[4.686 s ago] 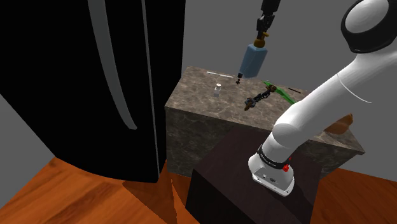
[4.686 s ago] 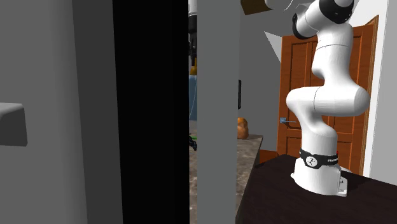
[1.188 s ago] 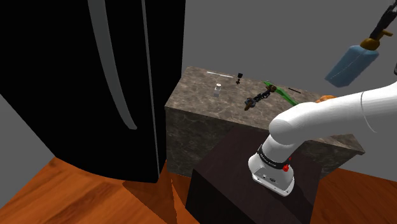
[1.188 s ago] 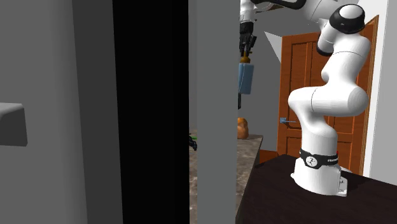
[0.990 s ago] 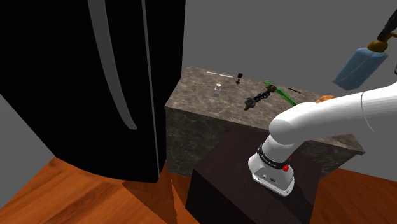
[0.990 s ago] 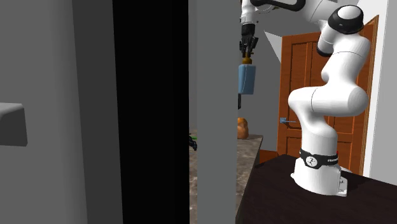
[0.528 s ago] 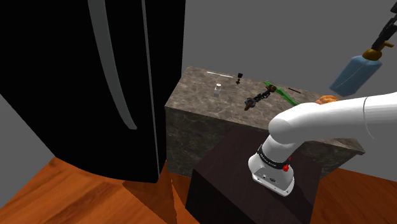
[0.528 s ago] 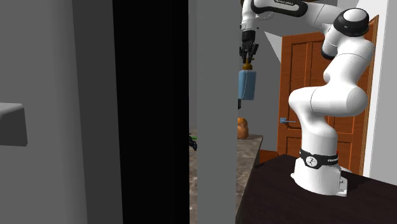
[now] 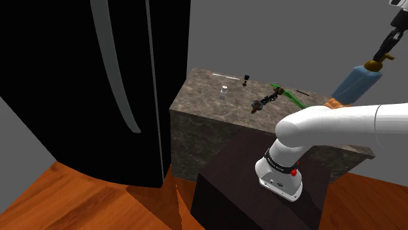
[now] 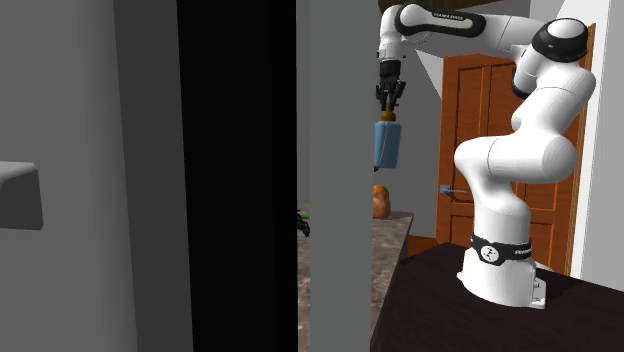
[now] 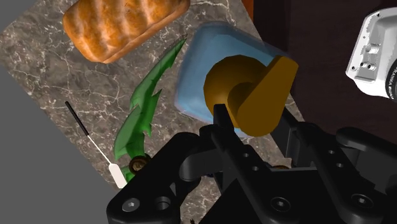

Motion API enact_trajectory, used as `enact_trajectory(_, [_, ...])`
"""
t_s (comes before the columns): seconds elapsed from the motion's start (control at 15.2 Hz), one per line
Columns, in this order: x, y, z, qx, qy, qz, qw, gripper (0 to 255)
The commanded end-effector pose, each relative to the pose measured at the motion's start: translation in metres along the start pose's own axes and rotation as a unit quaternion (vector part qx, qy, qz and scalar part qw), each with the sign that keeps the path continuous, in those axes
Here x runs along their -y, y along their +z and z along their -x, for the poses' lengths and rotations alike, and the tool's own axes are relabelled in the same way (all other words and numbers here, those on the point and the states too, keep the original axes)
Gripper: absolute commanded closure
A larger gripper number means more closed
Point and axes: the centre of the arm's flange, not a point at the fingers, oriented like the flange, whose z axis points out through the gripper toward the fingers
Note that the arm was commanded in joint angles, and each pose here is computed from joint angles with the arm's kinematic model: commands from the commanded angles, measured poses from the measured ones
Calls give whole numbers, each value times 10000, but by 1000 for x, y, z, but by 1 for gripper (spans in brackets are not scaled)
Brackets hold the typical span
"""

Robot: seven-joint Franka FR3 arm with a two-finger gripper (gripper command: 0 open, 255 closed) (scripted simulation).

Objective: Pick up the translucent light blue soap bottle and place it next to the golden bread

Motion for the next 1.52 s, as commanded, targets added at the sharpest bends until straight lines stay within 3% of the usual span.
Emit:
enact_trajectory(0.0, [2, 11, 0, -1, 0, 4, 10000, 255])
enact_trajectory(1.45, [12, 126, -5, -1, 0, 4, 10000, 255])
